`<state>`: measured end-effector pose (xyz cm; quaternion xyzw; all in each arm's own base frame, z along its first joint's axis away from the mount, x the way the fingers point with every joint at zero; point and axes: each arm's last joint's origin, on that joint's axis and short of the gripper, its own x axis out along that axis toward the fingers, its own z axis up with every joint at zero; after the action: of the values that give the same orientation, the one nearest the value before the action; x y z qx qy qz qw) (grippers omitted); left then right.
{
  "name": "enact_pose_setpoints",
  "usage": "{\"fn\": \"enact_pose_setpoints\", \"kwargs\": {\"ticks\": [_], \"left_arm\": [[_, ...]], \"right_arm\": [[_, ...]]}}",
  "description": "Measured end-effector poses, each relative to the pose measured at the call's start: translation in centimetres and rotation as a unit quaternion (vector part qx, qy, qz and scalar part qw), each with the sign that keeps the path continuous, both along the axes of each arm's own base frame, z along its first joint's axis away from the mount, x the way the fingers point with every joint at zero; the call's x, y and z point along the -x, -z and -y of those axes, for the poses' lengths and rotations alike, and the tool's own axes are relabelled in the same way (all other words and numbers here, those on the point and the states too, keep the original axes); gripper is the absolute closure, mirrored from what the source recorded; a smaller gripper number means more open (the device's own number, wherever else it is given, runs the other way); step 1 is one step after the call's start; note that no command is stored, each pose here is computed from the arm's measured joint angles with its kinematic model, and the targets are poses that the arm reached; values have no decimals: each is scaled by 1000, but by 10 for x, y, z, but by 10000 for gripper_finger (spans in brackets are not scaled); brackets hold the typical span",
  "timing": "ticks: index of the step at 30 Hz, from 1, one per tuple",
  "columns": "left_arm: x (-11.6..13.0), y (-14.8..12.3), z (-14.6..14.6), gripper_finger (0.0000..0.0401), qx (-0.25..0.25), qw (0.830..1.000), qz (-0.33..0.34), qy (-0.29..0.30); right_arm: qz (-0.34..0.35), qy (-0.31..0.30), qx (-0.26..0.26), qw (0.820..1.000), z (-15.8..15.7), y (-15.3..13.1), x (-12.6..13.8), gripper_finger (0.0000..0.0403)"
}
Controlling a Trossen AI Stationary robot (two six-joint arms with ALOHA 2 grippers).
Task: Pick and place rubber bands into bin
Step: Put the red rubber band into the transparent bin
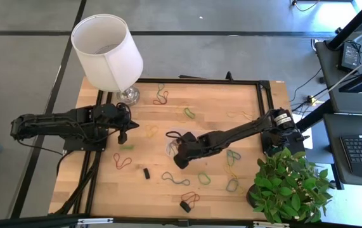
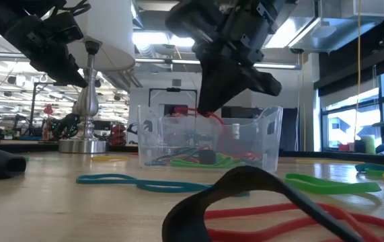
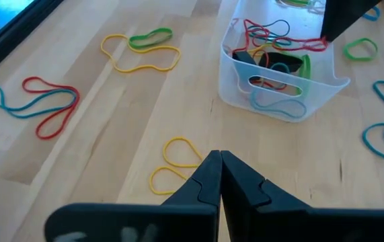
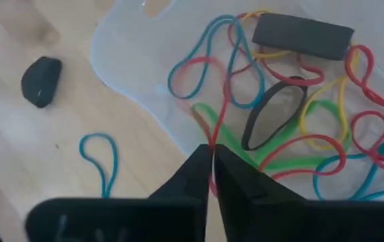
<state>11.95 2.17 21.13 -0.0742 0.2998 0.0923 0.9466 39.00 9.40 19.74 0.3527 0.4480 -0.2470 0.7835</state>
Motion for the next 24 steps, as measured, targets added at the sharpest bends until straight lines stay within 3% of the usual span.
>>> {"fn": "enact_pose_setpoints", "kwargs": {"ticks": [8,12,17,24], "left_arm": [[0,0,0,399,0,1000,0,0],[0,0,0,399,-3,1000,-1,2],[0,0,0,399,-3,1000,-2,2],[-1,1,3,399,0,1000,-4,17]], "right_arm": [[7,37,-4,999,2,0,-1,316],[16,49,-12,999,2,-4,-1,309],[23,28,-5,999,-3,-15,3,328],[5,-25,39,999,-19,-37,27,396]]}}
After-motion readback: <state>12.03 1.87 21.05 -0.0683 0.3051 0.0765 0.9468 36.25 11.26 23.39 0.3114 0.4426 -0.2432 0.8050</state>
